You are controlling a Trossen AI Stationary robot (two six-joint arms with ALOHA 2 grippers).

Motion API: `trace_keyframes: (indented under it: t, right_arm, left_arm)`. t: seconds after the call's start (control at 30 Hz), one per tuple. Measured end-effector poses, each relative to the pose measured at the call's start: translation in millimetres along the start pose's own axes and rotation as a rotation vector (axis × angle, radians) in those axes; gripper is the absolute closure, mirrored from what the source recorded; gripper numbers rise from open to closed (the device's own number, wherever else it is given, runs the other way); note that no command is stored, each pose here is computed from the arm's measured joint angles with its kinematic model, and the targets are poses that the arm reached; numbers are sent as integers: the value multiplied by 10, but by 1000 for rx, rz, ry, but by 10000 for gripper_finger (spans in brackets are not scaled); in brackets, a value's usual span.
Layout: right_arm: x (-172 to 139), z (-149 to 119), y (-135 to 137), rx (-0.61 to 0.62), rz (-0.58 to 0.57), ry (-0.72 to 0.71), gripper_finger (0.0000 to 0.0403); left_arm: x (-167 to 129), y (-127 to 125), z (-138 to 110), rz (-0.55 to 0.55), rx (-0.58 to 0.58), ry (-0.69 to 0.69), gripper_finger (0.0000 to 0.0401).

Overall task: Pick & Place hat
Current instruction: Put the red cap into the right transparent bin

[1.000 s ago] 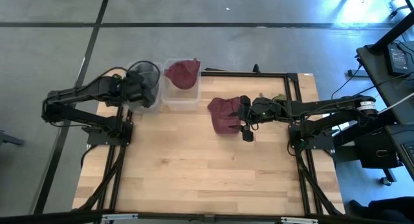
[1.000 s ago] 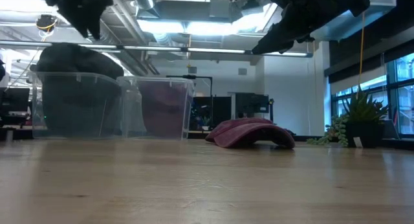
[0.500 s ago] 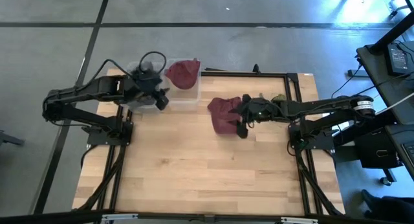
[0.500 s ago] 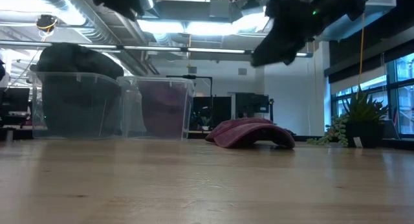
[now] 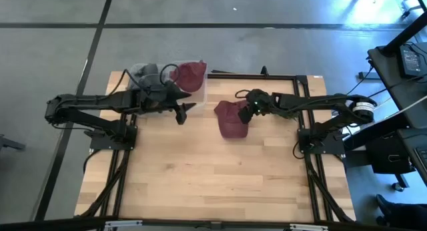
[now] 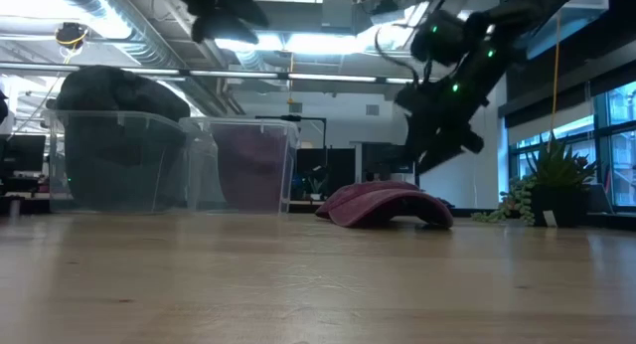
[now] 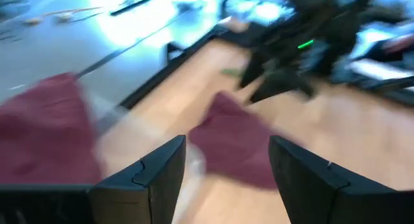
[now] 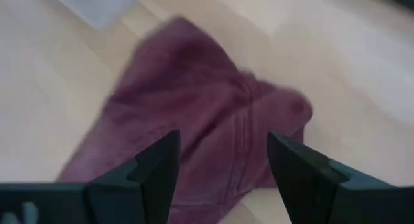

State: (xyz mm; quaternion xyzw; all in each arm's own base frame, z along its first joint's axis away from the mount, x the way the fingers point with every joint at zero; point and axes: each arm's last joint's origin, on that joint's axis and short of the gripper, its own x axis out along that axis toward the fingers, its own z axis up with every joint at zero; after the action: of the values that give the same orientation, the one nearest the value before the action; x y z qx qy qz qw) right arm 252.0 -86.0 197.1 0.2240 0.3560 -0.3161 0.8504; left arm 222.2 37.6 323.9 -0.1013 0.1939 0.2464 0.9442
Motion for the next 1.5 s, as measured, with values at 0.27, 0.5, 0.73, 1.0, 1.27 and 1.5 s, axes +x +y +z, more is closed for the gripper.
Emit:
trace_keyframes:
  t: [0.27, 0.5, 0.73, 1.0, 1.27, 1.5]
  right_arm:
    - [399, -113, -3, 67, -44, 74, 173]
    - [631, -215, -29, 12, -144, 91, 195]
    - [697, -262, -45, -96, -173, 119, 324]
    - [483, -138, 53, -215, -199, 23, 390]
    - [-40, -23, 333, -411, -170, -168, 396]
    - [-541, -54, 554, -558, -102, -320, 397]
  left_arm:
    - [53, -25, 27, -185, 20, -41, 187]
    - [59, -6, 32, -181, 73, -46, 186]
    - [73, -9, 27, -181, 78, -42, 185]
    - [363, -75, -72, -167, 77, 23, 185]
    - [681, -174, -68, -181, 122, -67, 185]
    - [782, -211, -48, -190, 121, -124, 186]
